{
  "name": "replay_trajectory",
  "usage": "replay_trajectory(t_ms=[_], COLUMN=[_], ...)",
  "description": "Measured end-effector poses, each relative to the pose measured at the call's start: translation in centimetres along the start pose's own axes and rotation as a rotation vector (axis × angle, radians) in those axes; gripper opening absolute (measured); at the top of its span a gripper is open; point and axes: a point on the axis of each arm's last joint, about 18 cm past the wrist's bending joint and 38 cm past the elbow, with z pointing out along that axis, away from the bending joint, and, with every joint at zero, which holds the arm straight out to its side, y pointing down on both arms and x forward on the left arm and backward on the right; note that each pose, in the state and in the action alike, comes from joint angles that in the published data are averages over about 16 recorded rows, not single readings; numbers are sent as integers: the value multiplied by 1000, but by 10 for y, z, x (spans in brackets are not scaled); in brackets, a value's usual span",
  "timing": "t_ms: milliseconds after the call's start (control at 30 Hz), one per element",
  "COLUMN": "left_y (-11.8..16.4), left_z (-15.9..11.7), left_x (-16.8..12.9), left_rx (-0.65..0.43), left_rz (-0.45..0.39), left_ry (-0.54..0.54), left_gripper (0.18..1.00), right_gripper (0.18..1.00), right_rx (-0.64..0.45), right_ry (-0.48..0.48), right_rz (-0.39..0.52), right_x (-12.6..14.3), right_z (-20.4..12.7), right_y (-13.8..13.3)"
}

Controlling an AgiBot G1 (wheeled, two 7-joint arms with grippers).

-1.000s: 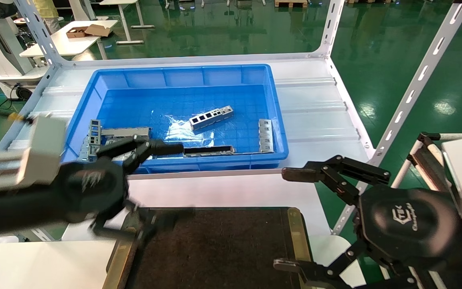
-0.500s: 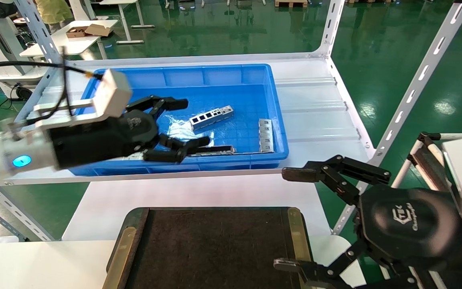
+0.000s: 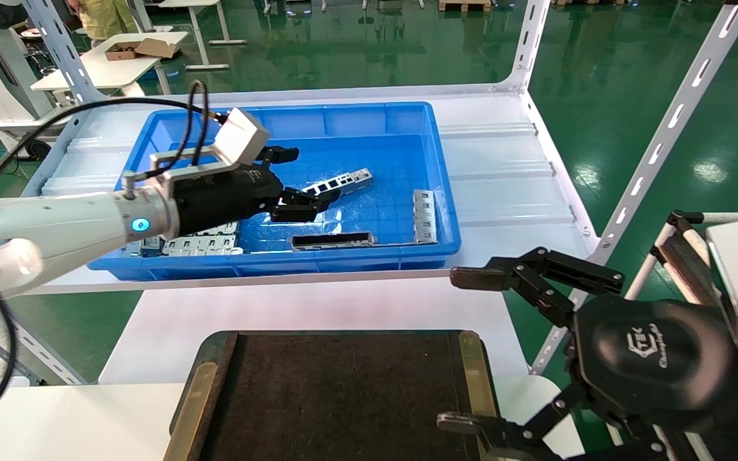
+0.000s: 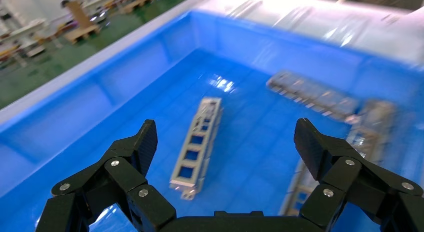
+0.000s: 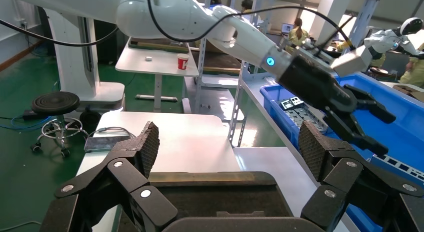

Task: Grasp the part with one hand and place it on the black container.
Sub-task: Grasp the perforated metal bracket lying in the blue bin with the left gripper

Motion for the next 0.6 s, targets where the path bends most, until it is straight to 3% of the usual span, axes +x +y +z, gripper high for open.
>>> replay_trajectory(t_ms=[367,600], left_y=[23,31], left_z=[35,42], left_x=[-3,0], left_rx=[-121,-143], left_rz=[1,-20], left_ry=[-161,-201], left_gripper=[1000,993], right_gripper=[1001,987], right_rx=[0,0], right_ry=[0,0], right_rz=[0,0], right_x=[0,0], right_z=[0,0], right_y=[0,0])
